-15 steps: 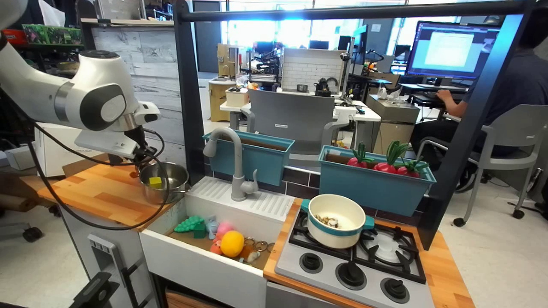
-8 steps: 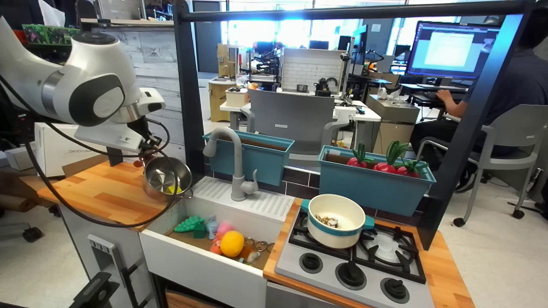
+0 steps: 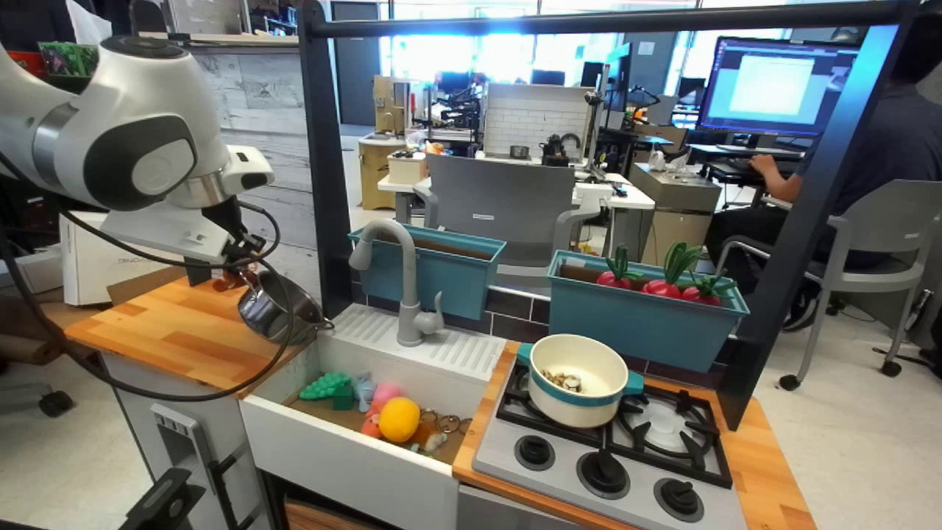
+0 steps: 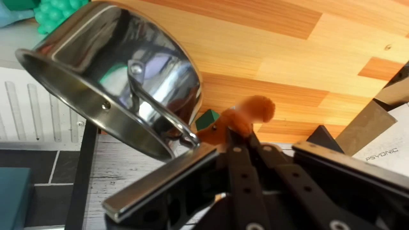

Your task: Put the brown doll in the silver pot

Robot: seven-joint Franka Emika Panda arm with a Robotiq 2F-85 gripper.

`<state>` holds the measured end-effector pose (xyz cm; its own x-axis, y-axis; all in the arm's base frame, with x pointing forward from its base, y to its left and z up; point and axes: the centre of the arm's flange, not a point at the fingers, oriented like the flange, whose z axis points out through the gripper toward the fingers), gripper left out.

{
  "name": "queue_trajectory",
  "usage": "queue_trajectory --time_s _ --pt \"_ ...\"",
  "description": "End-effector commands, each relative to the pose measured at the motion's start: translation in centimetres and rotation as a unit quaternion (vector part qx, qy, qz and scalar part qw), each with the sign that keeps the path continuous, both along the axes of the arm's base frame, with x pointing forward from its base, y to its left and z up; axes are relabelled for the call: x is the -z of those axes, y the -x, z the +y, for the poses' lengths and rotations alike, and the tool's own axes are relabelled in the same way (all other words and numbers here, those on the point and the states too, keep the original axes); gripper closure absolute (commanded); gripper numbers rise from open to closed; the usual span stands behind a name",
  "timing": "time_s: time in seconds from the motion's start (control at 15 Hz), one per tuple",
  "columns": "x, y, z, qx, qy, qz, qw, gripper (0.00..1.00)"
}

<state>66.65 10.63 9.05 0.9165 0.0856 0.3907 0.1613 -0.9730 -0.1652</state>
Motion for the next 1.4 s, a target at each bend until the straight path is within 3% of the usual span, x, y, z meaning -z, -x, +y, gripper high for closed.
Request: queue_trajectory --time_s 0.0,0.4,0.93,1.13,1.33 --pt "-1.4 1.4 -0.4 -0.008 -0.003 -0.005 1.0000 0.99" --pt "-0.8 1.4 -0.3 -0.008 0.000 0.005 1.0000 0.99" --pt "3.1 -0.1 1.2 0.001 0.023 0.048 0.9986 0.99" --pt "5.5 -0.4 1.5 0.002 0.047 0.097 0.9942 0.99" --pt "9.1 0.2 0.6 -0.006 0.078 0.203 0.9761 0.99"
